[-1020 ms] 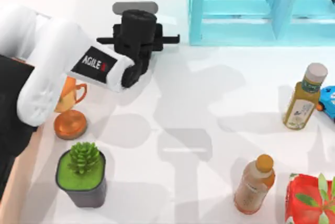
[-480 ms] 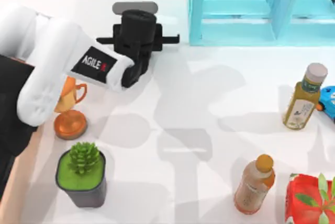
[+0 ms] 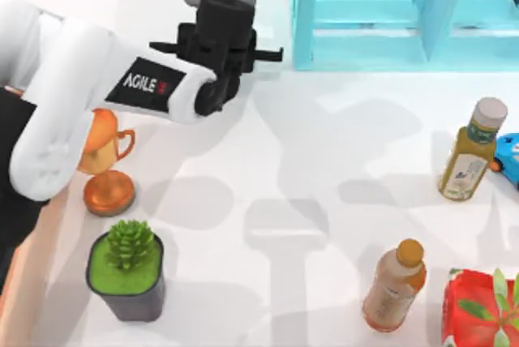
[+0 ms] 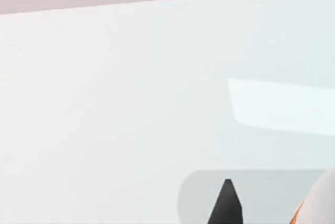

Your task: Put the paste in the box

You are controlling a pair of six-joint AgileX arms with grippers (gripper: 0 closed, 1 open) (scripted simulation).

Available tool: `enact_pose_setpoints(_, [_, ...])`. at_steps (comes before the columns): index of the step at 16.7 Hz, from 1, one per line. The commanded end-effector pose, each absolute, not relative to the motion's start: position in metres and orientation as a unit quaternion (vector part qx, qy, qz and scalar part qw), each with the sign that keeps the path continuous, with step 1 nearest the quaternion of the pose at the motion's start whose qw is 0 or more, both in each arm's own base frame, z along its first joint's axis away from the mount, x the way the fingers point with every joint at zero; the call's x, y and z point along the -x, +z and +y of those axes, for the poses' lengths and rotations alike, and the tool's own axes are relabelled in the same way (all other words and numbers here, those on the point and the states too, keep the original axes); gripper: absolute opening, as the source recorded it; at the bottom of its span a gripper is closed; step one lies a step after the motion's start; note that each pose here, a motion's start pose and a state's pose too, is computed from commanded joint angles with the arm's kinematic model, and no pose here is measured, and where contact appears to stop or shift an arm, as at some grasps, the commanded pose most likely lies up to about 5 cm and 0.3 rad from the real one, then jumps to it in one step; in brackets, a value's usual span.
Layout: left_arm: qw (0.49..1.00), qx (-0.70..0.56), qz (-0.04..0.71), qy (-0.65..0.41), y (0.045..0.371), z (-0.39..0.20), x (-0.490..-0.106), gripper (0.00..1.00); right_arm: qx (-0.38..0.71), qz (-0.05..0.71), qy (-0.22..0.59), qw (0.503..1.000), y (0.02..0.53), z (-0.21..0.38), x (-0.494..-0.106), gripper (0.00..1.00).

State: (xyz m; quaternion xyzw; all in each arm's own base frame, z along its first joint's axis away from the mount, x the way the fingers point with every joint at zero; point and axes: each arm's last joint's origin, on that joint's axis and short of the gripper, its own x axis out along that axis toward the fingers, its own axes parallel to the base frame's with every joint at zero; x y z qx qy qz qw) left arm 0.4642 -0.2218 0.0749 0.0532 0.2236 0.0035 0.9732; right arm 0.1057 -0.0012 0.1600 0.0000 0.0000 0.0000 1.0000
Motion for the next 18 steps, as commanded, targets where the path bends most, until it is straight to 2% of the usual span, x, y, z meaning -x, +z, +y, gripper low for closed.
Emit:
enact_pose_setpoints(4, [0.976,-0.023,0.216,0.017,0.109,-0.200,-0.472,0.00,0.000,0.000,0.000,1.000,0.160,-0.001,-0.106,1.00])
enact_pose_setpoints(8, [0.980,0.007,0.199,-0.013,0.141,-0.212,-0.468,0.00,0.000,0.000,0.000,1.000,0.160,-0.001,-0.106,1.00])
enact_pose_setpoints(13, [0.980,0.005,0.200,-0.011,0.139,-0.211,-0.469,0.00,0.000,0.000,0.000,1.000,0.160,-0.001,-0.106,1.00])
enact_pose_setpoints(15, [0.978,-0.007,0.209,-0.014,0.145,-0.196,-0.472,0.00,0.000,0.000,0.000,1.000,0.160,-0.001,-0.106,1.00])
enact_pose_setpoints(18, [0.968,-0.051,0.243,-0.034,0.168,-0.141,-0.478,0.00,0.000,0.000,0.000,1.000,0.160,-0.001,-0.106,1.00])
